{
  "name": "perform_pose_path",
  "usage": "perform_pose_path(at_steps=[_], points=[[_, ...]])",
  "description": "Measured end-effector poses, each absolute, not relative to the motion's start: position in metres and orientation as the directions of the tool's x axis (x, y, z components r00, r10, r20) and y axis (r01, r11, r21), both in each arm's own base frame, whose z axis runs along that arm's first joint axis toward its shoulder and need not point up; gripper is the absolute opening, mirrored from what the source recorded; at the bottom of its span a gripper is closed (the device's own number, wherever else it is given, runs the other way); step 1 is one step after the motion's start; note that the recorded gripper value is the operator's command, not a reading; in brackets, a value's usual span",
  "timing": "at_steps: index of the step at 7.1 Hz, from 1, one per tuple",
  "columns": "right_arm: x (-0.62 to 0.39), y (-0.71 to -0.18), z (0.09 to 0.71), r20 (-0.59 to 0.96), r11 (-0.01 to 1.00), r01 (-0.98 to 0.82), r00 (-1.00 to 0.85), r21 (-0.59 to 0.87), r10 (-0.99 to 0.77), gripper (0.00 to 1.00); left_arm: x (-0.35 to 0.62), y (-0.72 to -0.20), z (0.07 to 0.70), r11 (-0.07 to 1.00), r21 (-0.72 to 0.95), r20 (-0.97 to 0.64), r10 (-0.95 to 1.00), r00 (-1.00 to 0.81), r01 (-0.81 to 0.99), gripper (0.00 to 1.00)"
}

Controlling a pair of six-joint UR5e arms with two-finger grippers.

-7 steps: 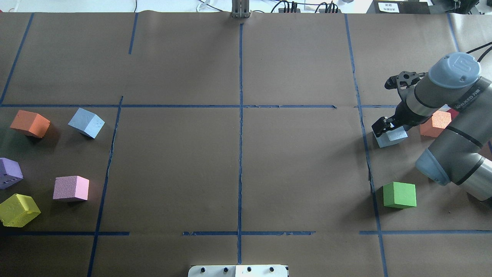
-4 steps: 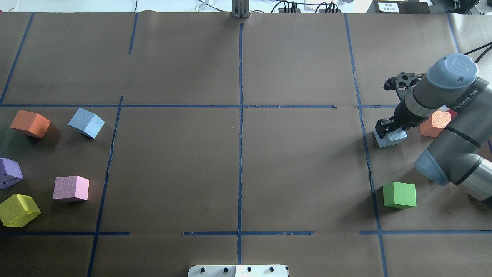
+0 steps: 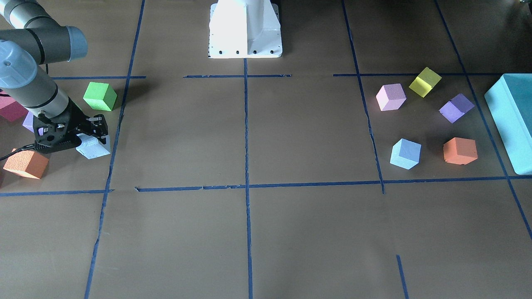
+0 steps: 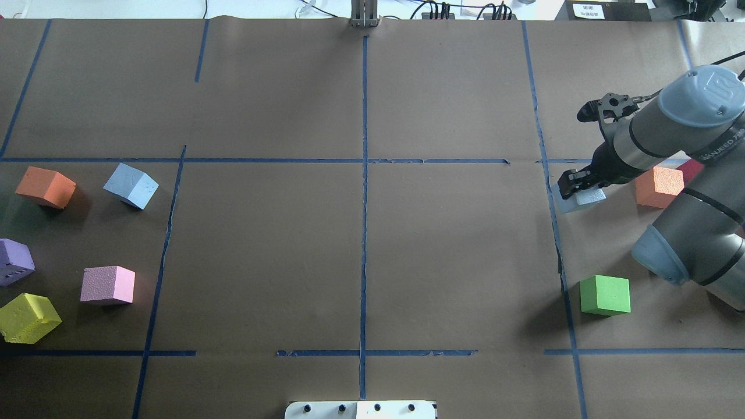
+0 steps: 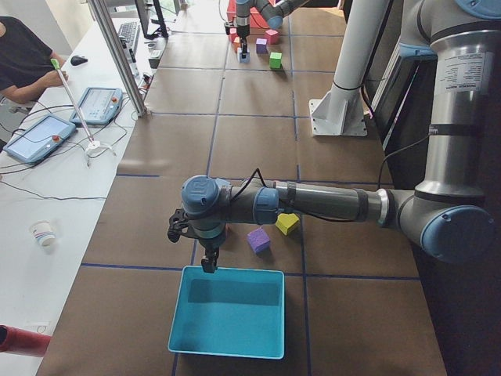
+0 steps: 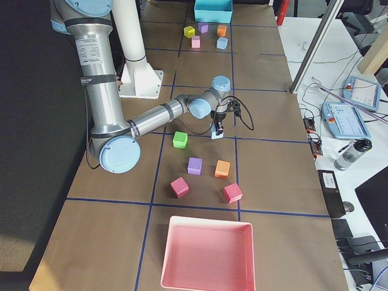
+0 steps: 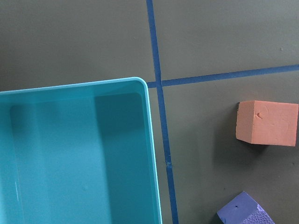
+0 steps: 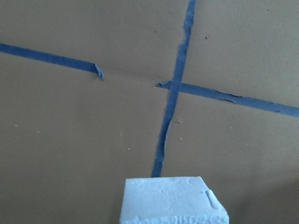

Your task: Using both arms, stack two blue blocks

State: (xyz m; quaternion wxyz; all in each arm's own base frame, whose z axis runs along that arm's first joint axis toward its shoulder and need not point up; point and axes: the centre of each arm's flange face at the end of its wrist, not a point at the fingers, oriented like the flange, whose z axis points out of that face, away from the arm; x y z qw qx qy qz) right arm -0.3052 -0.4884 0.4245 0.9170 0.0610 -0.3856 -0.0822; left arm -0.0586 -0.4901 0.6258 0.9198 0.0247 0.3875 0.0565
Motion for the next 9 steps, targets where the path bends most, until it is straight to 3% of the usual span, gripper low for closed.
perform_pose_path(at_steps=[6,8,9], points=[[-0.52,-0.481,0.205,0.719,0.999,-0.037,0.694,-0.013,0.035,0.08,-0.059,-0.491,0.627,0.993,0.086,-0.709,0.121,0.695,-0.085,1.0],[-0.59,-0.478,0.175,0.688,0.997,-0.051,0.722,-0.049,0.071,0.09,-0.058,-0.49,0.63,0.993,0.082,-0.71,0.119,0.695,-0.086,1.0],[-0.604,-0.475,0.172,0.679,0.997,-0.051,0.73,-0.06,0.078,0.19,-0.058,-0.49,0.63,0.993,0.082,-0.71,0.119,0.694,-0.087,1.0]])
